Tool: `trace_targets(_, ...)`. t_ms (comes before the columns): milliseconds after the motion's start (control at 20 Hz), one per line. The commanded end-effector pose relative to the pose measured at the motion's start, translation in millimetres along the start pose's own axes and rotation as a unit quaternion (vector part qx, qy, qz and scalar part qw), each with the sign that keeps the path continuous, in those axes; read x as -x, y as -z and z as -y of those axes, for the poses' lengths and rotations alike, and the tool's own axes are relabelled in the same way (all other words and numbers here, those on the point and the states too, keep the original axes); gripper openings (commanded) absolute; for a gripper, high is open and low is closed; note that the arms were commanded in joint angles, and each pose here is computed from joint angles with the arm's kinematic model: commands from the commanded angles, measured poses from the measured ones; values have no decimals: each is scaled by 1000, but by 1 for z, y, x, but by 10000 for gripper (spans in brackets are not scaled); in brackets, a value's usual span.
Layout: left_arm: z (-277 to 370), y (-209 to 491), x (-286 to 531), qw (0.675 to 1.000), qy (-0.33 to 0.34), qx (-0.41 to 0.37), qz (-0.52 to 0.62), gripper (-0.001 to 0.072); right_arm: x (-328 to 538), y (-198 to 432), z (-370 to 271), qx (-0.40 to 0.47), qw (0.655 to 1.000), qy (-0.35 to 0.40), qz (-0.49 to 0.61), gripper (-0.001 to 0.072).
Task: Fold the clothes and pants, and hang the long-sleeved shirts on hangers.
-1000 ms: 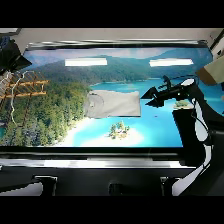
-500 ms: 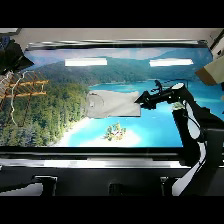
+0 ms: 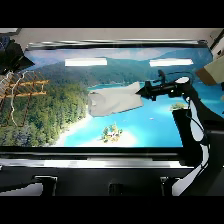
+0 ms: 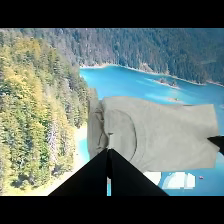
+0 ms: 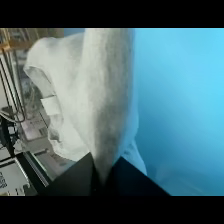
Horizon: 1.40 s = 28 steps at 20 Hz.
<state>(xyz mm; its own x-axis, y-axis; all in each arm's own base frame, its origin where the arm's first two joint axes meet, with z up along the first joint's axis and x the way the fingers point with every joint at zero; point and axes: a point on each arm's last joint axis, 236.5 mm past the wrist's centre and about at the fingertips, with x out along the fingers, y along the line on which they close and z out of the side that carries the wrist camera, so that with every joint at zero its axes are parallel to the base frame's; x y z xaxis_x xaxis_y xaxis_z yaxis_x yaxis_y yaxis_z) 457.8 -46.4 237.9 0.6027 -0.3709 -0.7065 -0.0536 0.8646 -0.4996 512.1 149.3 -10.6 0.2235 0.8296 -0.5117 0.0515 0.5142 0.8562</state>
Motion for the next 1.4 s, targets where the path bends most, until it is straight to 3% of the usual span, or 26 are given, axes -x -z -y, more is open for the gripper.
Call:
trace_targets(0,0,0,0,1000,0,0,-1,19,58,-37,-28,9,997,-4,72,39)
trace_targets(300,0,0,0,1000,0,0,-1,19,187,-82,-39,-12,976,40,213,39)
trace_targets(650,0,0,0,1000,0,0,-1,20,313,-83,-23,-49,922,153,352,39)
trace_targets(1100,0,4,0,1000,-1,0,-7,20,393,-46,-6,-152,847,264,435,38)
trace_targets(1350,-2,10,0,1000,-4,-8,-21,20,396,-21,-12,-190,841,274,426,38)
